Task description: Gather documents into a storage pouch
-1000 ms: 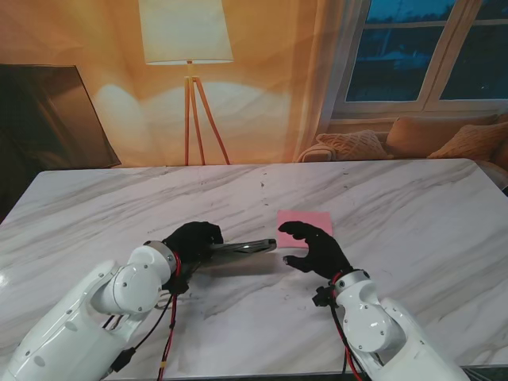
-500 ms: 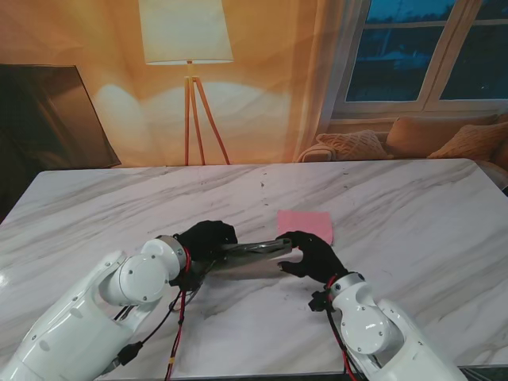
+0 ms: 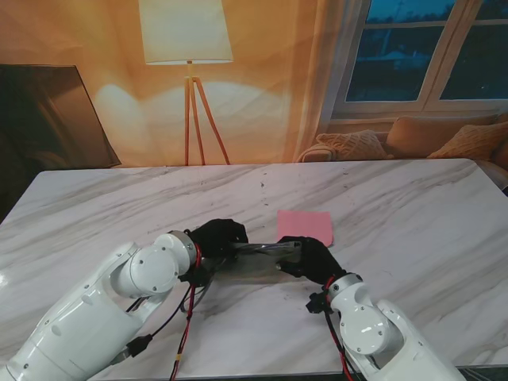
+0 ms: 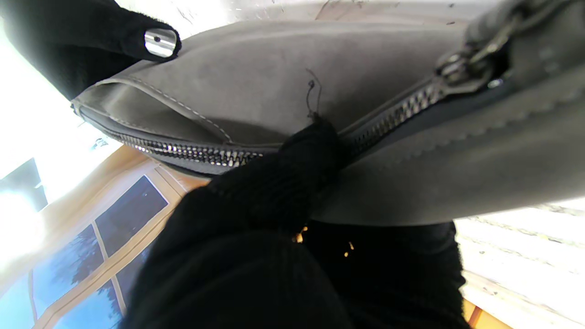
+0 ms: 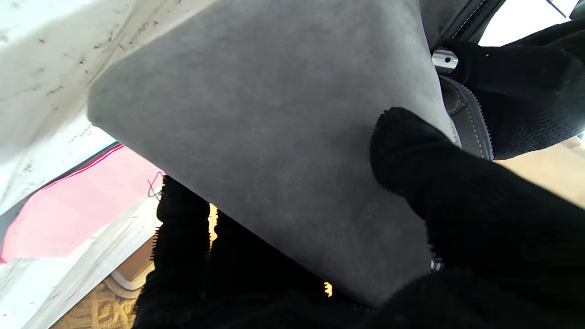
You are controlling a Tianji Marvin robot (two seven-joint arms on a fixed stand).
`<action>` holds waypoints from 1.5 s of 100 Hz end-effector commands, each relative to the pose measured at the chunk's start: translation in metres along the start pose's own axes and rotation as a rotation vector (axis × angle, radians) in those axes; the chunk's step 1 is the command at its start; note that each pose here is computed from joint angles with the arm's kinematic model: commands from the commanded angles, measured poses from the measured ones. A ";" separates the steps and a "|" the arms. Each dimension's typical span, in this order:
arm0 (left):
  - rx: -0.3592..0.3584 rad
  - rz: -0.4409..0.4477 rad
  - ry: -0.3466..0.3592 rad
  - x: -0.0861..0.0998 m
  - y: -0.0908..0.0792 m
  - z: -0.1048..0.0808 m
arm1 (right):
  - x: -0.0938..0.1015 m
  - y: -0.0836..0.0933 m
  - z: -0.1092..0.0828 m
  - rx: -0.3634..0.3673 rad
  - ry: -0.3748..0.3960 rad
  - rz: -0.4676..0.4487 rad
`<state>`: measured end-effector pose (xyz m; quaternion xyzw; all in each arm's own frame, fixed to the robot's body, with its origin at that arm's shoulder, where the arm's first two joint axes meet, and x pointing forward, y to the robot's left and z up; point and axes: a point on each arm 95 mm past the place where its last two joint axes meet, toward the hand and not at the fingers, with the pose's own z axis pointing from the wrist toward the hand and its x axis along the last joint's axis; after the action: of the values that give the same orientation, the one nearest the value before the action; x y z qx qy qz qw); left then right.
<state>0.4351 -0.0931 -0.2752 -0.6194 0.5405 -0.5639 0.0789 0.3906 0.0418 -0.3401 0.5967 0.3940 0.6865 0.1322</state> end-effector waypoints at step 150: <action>0.157 0.170 -0.207 -0.071 -0.035 -0.112 | 0.001 -0.003 0.002 -0.033 -0.016 0.012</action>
<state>0.3875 0.0296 -0.2482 -0.6091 0.5285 -0.5389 0.2432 0.3928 0.0447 -0.3391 0.5962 0.3748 0.6951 0.1444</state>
